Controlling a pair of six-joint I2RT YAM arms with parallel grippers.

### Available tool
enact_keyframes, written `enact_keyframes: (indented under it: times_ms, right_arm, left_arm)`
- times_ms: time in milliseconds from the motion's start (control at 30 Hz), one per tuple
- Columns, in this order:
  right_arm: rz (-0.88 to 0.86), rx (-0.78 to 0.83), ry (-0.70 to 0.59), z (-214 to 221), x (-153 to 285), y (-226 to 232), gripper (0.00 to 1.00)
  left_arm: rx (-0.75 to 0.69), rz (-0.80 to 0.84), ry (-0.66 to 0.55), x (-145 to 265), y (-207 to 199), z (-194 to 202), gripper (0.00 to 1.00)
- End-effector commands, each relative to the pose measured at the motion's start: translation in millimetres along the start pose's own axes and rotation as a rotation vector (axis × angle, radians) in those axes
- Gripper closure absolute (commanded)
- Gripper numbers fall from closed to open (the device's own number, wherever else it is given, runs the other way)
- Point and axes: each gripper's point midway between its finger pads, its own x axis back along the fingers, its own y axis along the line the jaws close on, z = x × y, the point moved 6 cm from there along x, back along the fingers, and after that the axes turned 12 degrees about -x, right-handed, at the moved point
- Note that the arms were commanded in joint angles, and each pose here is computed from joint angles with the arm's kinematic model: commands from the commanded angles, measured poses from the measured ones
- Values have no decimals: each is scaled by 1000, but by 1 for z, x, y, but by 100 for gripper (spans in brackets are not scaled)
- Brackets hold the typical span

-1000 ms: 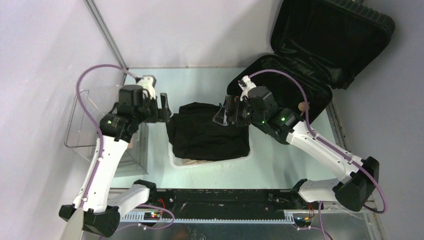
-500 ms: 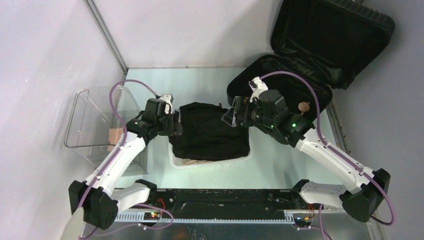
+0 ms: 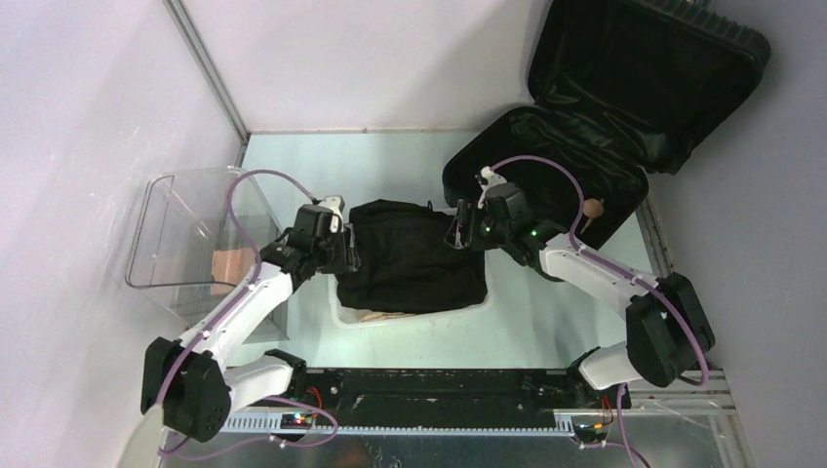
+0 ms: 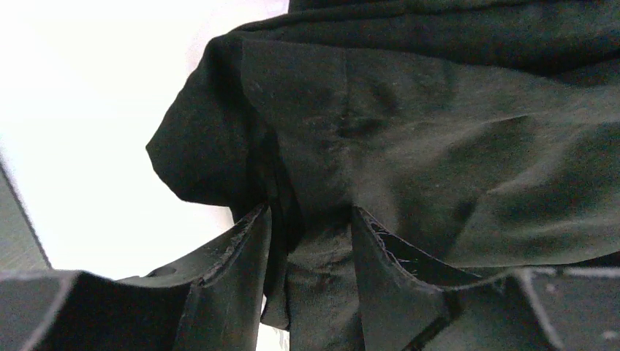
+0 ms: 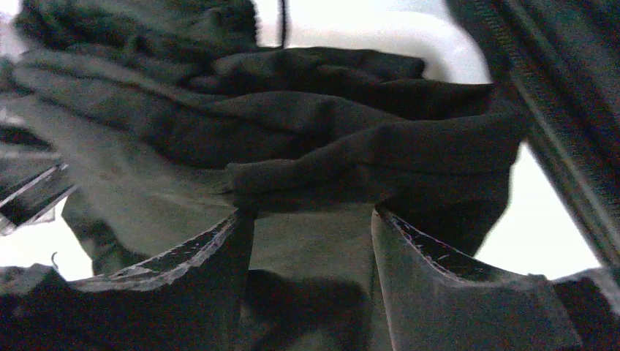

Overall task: Open, take out, and arrange the luggage
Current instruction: Adjust the bin at the center of the board.

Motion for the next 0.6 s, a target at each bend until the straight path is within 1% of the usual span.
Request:
enact_keyframes:
  times_ms: [0, 133, 267, 467, 567]
  right_arm:
    - [51, 14, -65, -11, -11, -15, 37]
    - [78, 7, -51, -1, -13, -31, 34]
    - [142, -11, -87, -2, -8, -45, 34]
    - [223, -19, -126, -10, -1, -67, 34]
    - [279, 12, -134, -7, 4, -74, 34]
  left_arm:
    - [-26, 68, -13, -8, -9, 2, 49]
    - [-45, 96, 30, -17, -14, 6, 47]
    - [-41, 108, 49, -26, -19, 11, 48]
    - [-36, 92, 32, -24, -23, 10, 48]
    - [-28, 89, 17, -17, -26, 3, 48]
